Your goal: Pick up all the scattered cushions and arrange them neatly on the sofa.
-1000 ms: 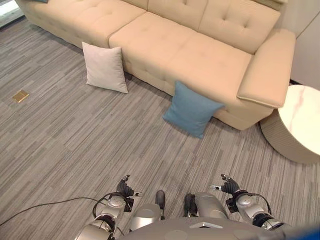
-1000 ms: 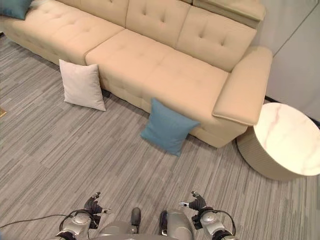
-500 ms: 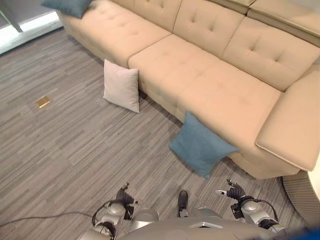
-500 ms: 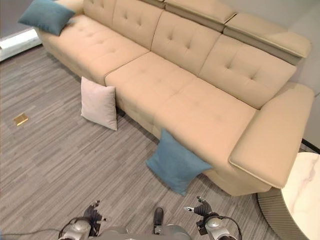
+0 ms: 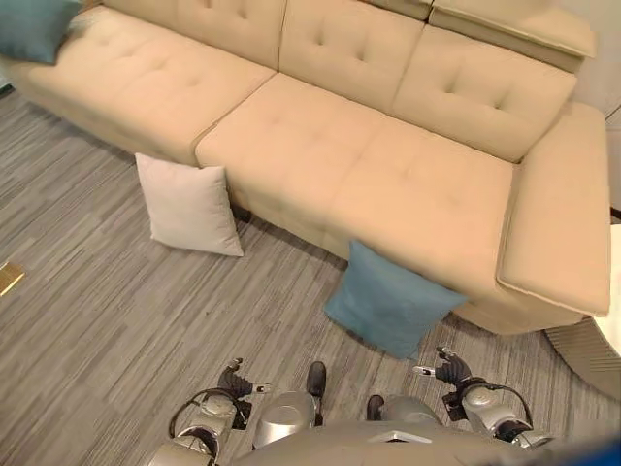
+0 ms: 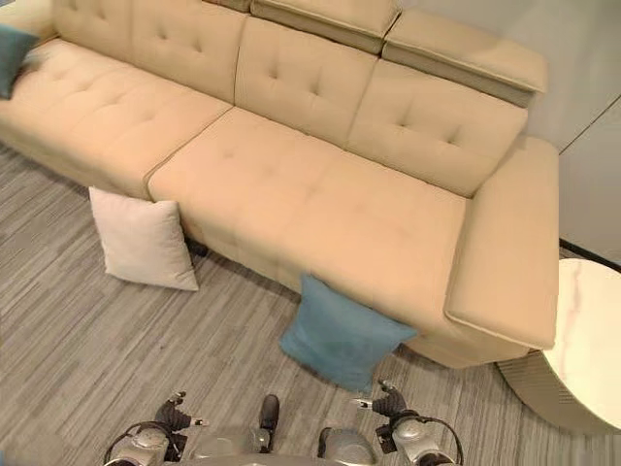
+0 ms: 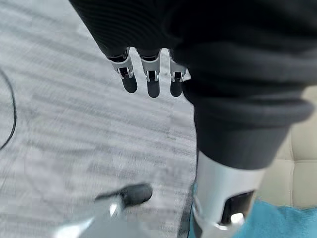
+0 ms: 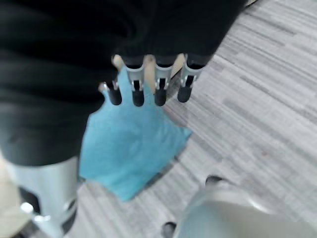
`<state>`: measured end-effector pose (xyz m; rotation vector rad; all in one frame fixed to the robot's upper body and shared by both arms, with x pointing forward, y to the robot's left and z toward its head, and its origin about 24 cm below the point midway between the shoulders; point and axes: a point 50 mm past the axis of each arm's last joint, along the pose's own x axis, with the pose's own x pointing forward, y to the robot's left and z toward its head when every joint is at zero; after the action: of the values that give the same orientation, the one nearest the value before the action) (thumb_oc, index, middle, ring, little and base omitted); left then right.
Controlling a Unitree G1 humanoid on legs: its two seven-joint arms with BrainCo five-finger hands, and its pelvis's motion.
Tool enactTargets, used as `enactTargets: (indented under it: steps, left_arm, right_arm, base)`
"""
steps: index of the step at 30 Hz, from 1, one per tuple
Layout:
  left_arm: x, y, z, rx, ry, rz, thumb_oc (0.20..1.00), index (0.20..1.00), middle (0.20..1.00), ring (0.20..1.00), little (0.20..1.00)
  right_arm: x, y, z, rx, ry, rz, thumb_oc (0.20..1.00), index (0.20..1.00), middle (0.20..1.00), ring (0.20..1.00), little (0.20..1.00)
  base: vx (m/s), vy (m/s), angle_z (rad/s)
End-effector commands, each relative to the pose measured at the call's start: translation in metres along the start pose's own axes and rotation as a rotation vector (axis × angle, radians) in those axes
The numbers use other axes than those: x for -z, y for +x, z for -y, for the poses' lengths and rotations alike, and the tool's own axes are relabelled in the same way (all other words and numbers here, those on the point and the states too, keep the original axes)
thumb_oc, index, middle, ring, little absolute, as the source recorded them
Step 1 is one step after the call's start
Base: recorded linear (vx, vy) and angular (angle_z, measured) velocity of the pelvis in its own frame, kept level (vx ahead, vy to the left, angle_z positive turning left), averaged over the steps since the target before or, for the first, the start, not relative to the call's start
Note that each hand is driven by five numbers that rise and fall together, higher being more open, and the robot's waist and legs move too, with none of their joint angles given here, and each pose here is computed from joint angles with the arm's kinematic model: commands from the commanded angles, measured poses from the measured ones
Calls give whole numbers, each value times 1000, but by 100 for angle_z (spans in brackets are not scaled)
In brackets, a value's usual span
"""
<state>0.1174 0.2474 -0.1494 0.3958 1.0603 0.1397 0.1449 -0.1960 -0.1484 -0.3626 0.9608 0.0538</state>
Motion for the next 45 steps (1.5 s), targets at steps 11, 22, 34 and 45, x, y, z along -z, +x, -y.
enactTargets:
  steps: [11,22,34,45]
  left_arm:
    - [-10,0,15,68,30,45,1000,1000,1000,1000,1000]
    - [-37,2,25,84,4,123,1000,1000,1000,1000,1000]
    - [-30,4,-2,-21,-105,104,1000,1000,1000,1000,1000]
    - [-198,-16,-31,-180,-410,665,1000,1000,1000,1000,1000]
  right_arm:
    - [-11,2,28,63,-57,49,1000,1000,1000,1000,1000]
    - [-13,3,41,111,-26,54,1000,1000,1000,1000,1000]
    - [-22,4,32,120,4,80,1000,1000,1000,1000,1000]
    - [-159,-5,76,441,207,539,1000,1000,1000,1000,1000]
  base:
    - [125,-122,-32]
    - [88,-12,9]
    - [73,141,-26]
    - [-209,18,-6]
